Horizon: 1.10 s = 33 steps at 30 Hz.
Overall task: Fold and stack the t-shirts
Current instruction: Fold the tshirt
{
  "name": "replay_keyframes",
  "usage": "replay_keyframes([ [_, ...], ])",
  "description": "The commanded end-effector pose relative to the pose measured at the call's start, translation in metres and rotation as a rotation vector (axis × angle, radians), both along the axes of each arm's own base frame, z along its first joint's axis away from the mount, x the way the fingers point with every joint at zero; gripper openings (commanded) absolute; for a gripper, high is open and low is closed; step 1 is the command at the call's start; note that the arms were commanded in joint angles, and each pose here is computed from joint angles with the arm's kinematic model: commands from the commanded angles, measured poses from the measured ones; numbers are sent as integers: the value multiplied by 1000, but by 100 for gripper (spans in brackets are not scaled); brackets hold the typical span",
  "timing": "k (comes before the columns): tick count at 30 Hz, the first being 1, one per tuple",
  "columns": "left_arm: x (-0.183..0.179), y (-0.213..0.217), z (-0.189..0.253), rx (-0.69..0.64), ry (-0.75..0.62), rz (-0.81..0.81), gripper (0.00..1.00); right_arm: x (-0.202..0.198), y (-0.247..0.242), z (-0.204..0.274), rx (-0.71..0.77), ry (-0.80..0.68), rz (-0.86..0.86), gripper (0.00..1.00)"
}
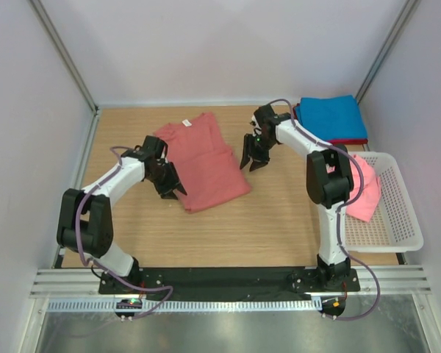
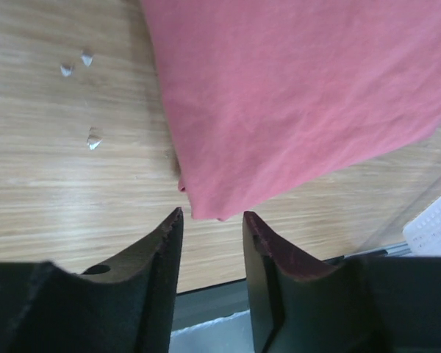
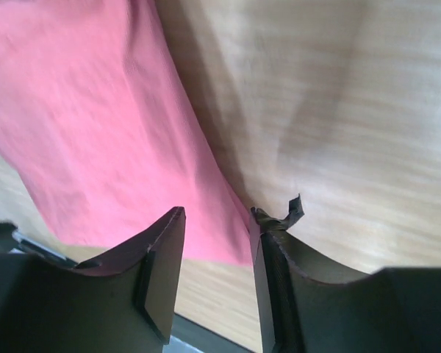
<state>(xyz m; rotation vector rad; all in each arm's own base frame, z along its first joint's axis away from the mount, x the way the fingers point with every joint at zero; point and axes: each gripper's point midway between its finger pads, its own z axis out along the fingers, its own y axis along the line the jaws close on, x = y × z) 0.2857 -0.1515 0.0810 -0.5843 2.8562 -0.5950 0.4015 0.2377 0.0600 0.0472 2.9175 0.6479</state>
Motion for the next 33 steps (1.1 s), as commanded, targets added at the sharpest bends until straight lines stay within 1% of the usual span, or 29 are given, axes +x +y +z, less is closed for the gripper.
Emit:
replay_keyframes([
  [1, -5, -7, 1, -55, -2, -22, 41, -23, -2, 20, 31, -42, 110, 48],
  [4, -11, -15, -11, -101, 47, -32, 44, -31, -7, 11, 15, -38, 149, 50],
  [6, -9, -17, -17, -114, 39, -29, 44, -34, -6, 2, 21, -30, 168, 49],
  [7, -8, -17, -17, -124, 33, -22, 45, -34, -2, 1, 44, -34, 174, 48],
  [10, -1, -16, -18, -124, 9, -12, 44, -43, 0, -9, 74, 0, 165, 41],
  [12, 0, -13, -26, -119, 30, -6, 43, -52, -3, -15, 72, 12, 148, 37],
  [14, 0, -8, -35, -102, 54, -2, 36, -56, -9, -19, 51, 9, 127, 33],
  [15, 2, -4, -38, -93, 56, 6, 30, -66, -12, -22, 43, 27, 112, 30],
  [16, 6, -2, -38, -85, 51, 10, 15, -68, -14, -24, 44, 25, 103, 23],
  [18, 12, 6, -42, -64, 51, 25, 6, -86, -19, -34, 23, 55, 84, 15],
  [19, 17, 12, -42, -66, 48, 40, 0, -88, -19, -29, 26, 42, 57, 8],
  [21, 28, 21, -38, -48, 36, 53, 0, -103, -24, -36, 1, 61, 33, 5],
  [23, 32, 28, -30, -6, 47, 51, 0, -107, -24, -28, 6, 46, -14, 3],
  [24, 32, 32, -27, 20, 51, 39, 7, -112, -28, -31, -11, 51, -31, 3],
  [25, 30, 38, -25, 54, 56, 42, 15, -113, -28, -28, -10, 45, -45, 6],
  [26, 23, 41, -23, 72, 81, 43, 24, -113, -27, -22, -1, 40, -66, 7],
  [27, 20, 43, -13, 81, 55, 44, 32, -114, -27, -21, 1, 37, -74, 8],
  [30, 8, 37, -2, 49, 16, 35, 37, -111, -25, -11, 10, 23, -96, 16],
  [31, 6, 32, 8, 25, -13, 34, 37, -111, -25, -9, 7, 27, -95, 20],
  [32, 7, 21, 16, -30, -44, 16, 36, -110, -25, -7, 8, 28, -96, 21],
  [33, 4, 12, 17, -69, -51, 3, 32, -105, -23, -3, 9, 16, -96, 23],
])
